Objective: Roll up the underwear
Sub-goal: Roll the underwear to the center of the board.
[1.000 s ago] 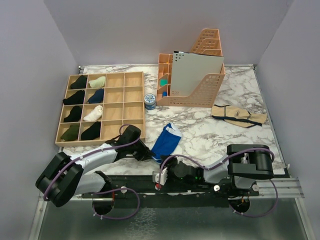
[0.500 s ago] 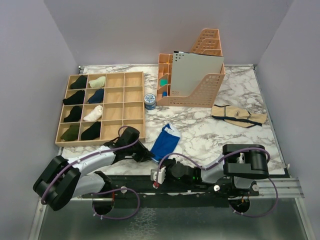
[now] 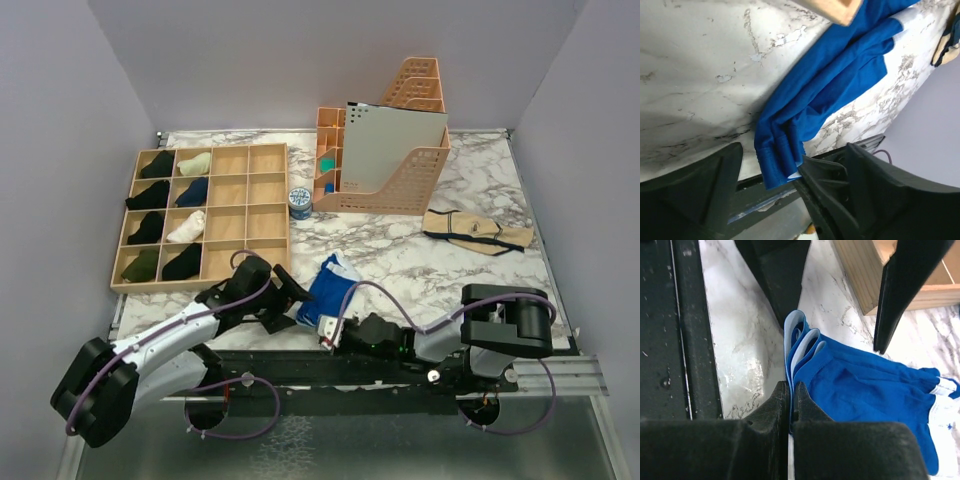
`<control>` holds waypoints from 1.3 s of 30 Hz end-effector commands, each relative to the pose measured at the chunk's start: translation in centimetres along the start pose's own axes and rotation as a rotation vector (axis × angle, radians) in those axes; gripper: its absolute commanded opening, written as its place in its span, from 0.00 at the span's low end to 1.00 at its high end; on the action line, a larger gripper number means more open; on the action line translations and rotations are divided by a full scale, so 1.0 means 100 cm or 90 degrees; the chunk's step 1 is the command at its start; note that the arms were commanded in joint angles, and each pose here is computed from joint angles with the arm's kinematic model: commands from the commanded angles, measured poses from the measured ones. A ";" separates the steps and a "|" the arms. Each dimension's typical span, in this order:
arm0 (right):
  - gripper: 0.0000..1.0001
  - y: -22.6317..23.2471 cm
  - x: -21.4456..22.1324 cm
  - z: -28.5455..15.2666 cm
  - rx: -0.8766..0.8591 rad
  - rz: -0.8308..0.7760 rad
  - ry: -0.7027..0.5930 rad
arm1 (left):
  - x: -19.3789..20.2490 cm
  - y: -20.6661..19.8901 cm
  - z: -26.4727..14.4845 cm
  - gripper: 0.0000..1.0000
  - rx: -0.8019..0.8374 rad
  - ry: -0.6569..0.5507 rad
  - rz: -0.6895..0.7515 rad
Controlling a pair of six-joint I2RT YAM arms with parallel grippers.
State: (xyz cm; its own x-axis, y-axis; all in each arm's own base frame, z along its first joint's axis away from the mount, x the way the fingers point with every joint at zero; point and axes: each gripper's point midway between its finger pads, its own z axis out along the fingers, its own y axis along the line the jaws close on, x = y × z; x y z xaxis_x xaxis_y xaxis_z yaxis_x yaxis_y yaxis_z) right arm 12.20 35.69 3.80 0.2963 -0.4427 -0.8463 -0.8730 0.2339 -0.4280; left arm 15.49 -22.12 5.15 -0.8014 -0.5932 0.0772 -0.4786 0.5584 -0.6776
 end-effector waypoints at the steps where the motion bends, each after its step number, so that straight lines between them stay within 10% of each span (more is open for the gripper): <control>1: 0.00 0.004 -0.029 -0.006 -0.055 0.181 -0.099 | -0.022 -0.008 -0.014 0.98 0.008 -0.084 0.064; 17: 0.00 -0.016 -0.010 -0.014 -0.090 0.625 -0.128 | -0.014 -0.030 -0.025 0.97 0.205 -0.110 0.254; 39: 0.02 -0.018 0.081 -0.003 -0.064 0.891 0.189 | -0.016 0.005 0.001 0.83 0.119 -0.085 0.311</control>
State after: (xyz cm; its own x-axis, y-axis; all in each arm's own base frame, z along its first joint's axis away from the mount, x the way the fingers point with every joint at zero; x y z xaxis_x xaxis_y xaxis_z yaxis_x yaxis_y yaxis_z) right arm 17.86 34.11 2.31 -0.8087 0.0091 -0.5881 -0.5199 0.4566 0.7220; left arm 16.14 -21.12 4.83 -0.8661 -0.3652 -0.3413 0.0111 0.6685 -0.7436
